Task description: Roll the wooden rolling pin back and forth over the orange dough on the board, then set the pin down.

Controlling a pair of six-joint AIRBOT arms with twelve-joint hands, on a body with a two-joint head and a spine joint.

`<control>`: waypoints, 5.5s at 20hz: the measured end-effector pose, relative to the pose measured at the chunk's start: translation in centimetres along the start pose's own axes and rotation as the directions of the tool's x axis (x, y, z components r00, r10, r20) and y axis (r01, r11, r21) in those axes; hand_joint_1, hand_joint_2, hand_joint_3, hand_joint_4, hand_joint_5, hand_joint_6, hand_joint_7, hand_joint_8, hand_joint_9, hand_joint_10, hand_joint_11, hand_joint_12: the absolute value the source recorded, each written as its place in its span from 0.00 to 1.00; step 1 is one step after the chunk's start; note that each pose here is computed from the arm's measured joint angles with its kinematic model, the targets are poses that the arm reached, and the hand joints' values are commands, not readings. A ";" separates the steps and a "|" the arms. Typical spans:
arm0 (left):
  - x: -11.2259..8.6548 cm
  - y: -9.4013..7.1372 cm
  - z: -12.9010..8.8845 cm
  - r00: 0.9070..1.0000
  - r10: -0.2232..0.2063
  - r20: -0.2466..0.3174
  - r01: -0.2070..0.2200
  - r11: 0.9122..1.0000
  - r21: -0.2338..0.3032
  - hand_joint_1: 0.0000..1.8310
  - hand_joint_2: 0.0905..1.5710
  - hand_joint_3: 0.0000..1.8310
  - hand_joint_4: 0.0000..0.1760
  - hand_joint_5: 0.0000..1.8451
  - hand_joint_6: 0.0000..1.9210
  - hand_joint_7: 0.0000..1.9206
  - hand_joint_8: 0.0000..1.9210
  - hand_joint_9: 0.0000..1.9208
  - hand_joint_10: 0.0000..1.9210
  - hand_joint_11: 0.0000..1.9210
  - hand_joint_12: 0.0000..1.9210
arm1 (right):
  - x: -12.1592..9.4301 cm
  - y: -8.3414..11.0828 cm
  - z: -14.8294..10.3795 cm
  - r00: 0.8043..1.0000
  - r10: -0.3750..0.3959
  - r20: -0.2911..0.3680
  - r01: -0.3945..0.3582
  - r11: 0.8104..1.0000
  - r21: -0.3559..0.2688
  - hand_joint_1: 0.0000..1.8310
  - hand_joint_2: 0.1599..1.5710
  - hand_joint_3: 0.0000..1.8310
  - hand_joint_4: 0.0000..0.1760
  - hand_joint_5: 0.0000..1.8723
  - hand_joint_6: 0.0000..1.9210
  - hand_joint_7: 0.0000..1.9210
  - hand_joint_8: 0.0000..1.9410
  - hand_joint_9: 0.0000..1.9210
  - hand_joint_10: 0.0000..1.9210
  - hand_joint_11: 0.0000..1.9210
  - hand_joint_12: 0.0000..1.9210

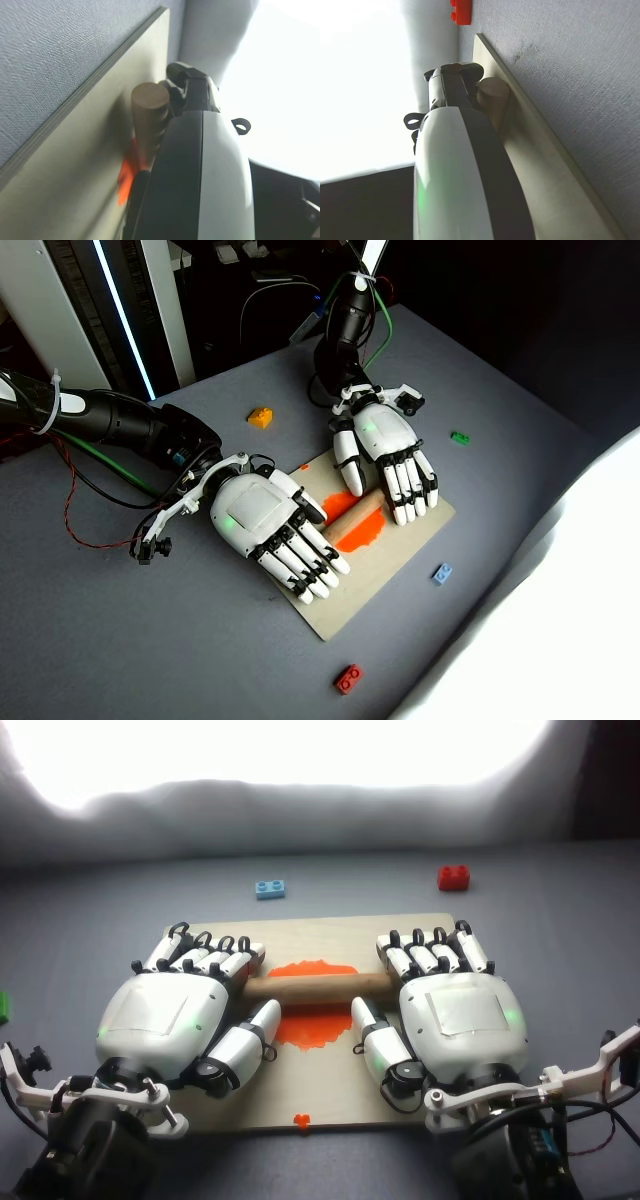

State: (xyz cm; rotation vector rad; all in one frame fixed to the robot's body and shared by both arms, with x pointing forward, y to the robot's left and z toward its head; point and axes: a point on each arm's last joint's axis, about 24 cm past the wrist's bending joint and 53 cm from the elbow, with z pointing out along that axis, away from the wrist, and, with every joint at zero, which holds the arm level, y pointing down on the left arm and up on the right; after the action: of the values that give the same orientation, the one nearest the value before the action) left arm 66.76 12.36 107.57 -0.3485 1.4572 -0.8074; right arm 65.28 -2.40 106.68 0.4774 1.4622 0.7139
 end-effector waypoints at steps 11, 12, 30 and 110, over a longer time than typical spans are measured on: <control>0.3 -0.1 -0.6 1.000 0.000 -0.024 0.000 1.000 0.000 0.00 1.00 0.05 0.00 0.22 0.00 0.25 0.00 0.19 0.00 0.00 0.32 | 0.0 -0.2 -1.0 1.000 -0.024 0.004 0.024 1.000 0.005 0.00 1.00 0.01 0.00 0.19 0.00 0.21 0.00 0.21 0.00 0.00 0.48; 0.3 -0.1 -0.6 1.000 0.000 -0.026 0.000 1.000 0.000 0.00 1.00 0.05 0.00 0.22 0.00 0.24 0.00 0.18 0.00 0.00 0.32 | 0.0 -0.2 -1.0 1.000 -0.025 0.003 0.025 1.000 0.006 0.00 1.00 0.01 0.00 0.18 0.00 0.21 0.00 0.21 0.00 0.00 0.48; 0.3 -0.3 -1.4 0.999 0.000 -0.054 0.000 1.000 0.000 0.00 1.00 0.05 0.00 0.22 0.00 0.24 0.00 0.19 0.00 0.00 0.32 | 0.4 0.2 -2.6 0.999 -0.048 -0.006 0.048 0.999 -0.014 0.00 1.00 0.01 0.00 0.20 0.00 0.22 0.00 0.22 0.00 0.00 0.52; 0.9 -0.3 -7.4 0.996 0.009 -0.090 -0.008 1.000 0.013 0.00 1.00 0.04 0.00 0.24 0.00 0.26 0.00 0.21 0.00 0.00 0.36 | 0.5 0.6 -4.5 0.994 -0.111 -0.019 0.110 0.993 -0.042 0.00 1.00 0.00 0.00 0.20 0.00 0.24 0.00 0.24 0.01 0.00 0.51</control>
State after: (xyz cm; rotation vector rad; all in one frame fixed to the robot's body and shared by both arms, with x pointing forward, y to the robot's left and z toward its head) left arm 59.51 13.46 106.21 -0.2993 1.5358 -0.8337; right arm 60.72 -2.22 106.39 0.3554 1.4795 0.6612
